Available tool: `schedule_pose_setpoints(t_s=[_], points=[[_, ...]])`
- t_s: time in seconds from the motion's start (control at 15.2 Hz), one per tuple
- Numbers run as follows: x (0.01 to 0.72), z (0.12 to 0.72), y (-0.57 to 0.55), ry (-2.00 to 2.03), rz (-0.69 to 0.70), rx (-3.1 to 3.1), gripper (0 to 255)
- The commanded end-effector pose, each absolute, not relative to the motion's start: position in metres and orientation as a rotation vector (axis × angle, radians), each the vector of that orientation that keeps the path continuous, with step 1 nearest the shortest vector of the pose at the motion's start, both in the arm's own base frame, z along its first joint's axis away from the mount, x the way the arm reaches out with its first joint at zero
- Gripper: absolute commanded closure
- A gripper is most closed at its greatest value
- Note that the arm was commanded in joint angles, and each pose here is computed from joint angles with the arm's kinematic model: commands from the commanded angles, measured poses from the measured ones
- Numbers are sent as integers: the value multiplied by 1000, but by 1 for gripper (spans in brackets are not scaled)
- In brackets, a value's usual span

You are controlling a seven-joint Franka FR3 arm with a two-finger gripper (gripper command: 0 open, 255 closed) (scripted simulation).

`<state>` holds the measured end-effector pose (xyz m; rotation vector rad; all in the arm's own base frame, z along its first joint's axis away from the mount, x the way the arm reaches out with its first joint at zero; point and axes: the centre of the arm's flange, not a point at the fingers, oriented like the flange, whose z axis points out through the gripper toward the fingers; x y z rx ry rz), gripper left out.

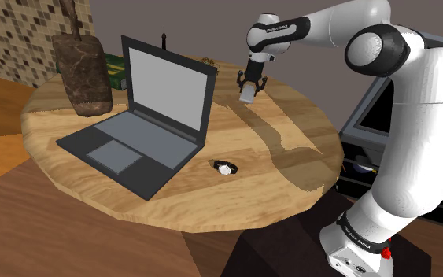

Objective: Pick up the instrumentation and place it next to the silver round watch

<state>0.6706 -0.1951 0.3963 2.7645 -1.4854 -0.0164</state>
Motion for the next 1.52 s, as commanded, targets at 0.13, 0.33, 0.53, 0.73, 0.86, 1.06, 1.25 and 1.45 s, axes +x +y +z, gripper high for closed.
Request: schedule_pose_setpoints(t_s=[0.13,0.33,0.53,0.73,0.86,1.06,1.25,1.45], points=[[672,417,-195,-1485,-17,2764,255],[672,433,-195,-1485,-17,2764,255],[667,441,-183,-1485,-17,2764,255],[651,441,-146,-1485,-17,2764,255],[641,441,-122,-1485,-17,2764,255],[626,441,-86,-1485,-17,2764,255],[611,442,-49,-1485,-17,2764,255],[595,442,-12,-1485,-17,2764,255]])
